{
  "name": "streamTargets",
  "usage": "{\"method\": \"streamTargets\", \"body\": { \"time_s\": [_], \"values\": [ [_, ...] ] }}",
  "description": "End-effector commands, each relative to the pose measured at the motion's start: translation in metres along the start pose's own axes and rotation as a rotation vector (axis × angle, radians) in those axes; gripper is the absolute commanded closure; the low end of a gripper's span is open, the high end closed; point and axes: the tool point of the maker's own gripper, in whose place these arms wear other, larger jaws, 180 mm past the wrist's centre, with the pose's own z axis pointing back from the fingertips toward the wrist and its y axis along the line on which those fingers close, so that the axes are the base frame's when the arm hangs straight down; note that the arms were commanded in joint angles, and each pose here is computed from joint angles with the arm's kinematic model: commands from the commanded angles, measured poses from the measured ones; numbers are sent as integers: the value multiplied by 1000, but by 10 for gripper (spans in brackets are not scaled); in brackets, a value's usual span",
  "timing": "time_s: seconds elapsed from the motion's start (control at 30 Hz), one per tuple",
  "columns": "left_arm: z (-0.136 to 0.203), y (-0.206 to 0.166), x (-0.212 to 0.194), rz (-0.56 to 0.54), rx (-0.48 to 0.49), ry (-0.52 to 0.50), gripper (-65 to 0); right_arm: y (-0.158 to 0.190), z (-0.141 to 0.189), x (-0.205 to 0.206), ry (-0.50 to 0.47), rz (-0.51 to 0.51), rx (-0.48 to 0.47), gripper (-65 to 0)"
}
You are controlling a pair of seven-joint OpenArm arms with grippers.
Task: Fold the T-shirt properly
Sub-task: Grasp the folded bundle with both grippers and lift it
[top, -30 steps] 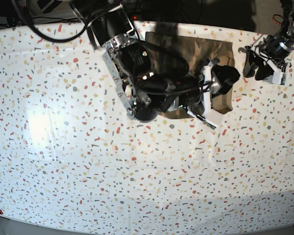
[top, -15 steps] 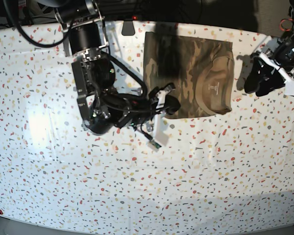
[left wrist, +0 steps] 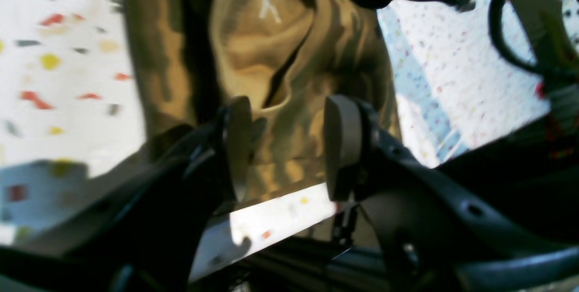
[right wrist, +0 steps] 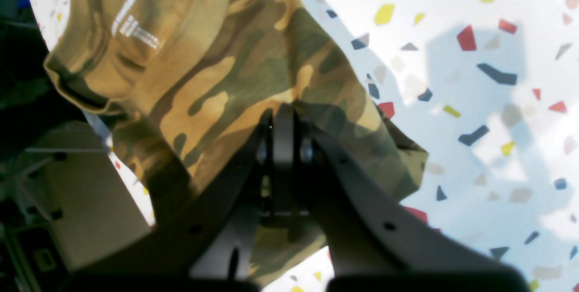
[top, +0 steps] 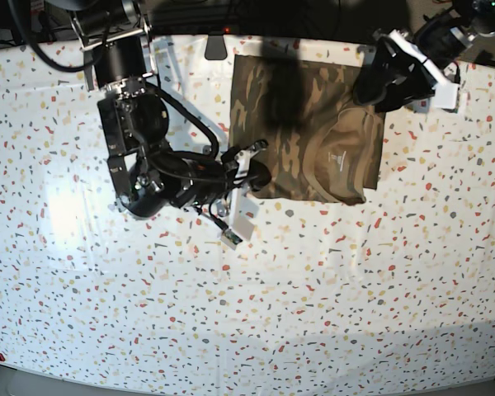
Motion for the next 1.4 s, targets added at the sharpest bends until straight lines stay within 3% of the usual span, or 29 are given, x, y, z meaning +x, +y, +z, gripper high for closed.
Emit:
{"method": "streamTargets", "body": {
  "time_s": [0.0, 0.13, 0.23, 0.4, 0.57, 0.7, 0.8, 0.97, 1.13, 1.37],
  "values": [
    [-3, -11, 3, -11, -39, -17, -260, 9, 1, 16, -44, 31, 27, 0],
    [-18, -36, -16, -36, -105, 38, -260, 38, -21, 2, 12, 79, 72, 0],
    [-26, -38, -24, -61, -76, 56, -260, 49, -32, -2, 23, 123, 67, 0],
    [-32, -10, -21, -140, 95, 46, -260, 59, -37, -6, 42, 149, 87, 0],
    [-34, 43, -16, -198, 329, 67, -260, 55, -35, -7, 49, 140, 77, 0],
    [-39, 80, -52, -143, 391, 160, -260, 44, -29, -4, 30, 114, 52, 0],
    [-37, 104, -82, -122, 435, 245, -260, 33, -15, 12, -38, 93, 25, 0],
    [-39, 114, -89, -130, 452, 271, -260, 10, 14, 30, -122, 58, -40, 0],
    [-47, 111, -77, -155, 418, 233, -260, 3, 15, 9, -79, 34, -58, 0],
    [-54, 124, -61, -274, 448, 243, -260, 2, 10, -42, 26, -10, -83, 0]
  ]
}}
